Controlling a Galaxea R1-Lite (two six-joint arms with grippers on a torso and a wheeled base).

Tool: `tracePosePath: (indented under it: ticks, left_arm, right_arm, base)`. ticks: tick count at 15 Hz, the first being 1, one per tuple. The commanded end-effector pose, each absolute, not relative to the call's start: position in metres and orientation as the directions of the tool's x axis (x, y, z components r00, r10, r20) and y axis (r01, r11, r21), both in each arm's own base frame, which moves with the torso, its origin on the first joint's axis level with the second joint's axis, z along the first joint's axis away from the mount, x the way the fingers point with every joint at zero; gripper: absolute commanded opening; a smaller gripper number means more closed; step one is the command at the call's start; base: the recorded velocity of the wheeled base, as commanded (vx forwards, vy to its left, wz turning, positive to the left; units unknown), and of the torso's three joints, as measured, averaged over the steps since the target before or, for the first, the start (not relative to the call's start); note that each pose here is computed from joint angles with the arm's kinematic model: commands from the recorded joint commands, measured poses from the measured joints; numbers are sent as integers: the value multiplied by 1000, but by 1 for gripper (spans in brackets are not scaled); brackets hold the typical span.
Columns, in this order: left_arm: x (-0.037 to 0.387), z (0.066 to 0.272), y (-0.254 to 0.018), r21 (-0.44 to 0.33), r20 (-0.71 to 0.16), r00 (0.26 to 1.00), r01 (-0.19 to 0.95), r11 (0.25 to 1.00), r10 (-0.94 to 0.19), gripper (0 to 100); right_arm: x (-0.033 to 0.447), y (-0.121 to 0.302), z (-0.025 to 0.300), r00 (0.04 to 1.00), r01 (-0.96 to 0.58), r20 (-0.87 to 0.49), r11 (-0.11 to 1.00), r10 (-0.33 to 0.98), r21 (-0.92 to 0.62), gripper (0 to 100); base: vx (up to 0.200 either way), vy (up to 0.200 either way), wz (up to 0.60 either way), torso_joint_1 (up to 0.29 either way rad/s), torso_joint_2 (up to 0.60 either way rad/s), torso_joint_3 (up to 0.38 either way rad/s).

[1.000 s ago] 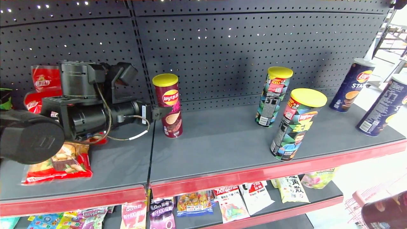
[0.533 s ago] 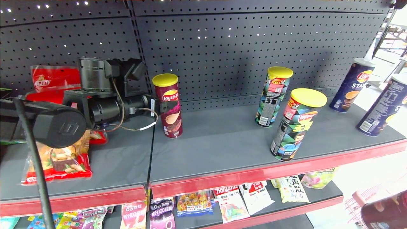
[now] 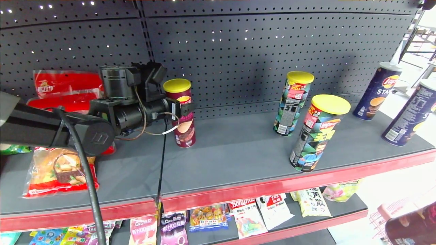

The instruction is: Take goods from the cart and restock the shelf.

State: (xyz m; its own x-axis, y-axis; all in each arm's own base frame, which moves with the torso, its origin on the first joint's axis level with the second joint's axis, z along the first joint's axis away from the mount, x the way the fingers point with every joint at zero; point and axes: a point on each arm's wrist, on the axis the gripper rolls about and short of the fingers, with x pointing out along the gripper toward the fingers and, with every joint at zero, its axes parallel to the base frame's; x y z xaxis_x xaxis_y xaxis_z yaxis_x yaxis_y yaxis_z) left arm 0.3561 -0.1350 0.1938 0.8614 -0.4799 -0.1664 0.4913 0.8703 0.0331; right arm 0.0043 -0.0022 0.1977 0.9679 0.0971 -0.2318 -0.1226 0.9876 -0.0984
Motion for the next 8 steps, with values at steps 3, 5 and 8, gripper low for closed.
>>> tracePosePath:
  ticks: [3, 5, 8]
  left_arm:
    - [358, 190, -137, 57, -172, 859, 497, 866, -482, 100]
    - [358, 190, -137, 61, -173, 858, 499, 864, -484, 0]
    - [355, 189, -141, 59, -179, 851, 510, 858, -494, 0]
  right_arm:
    - [7, -2, 198, 966, -120, -240, 989, 97, -85, 0]
    - [7, -2, 198, 966, -120, -240, 989, 97, -85, 0]
    - [7, -2, 198, 965, -121, -242, 989, 97, -86, 0]
  base:
    - [0, 0, 0, 0, 0, 0]
    - [0, 0, 0, 0, 0, 0]
    - [0, 0, 0, 0, 0, 0]
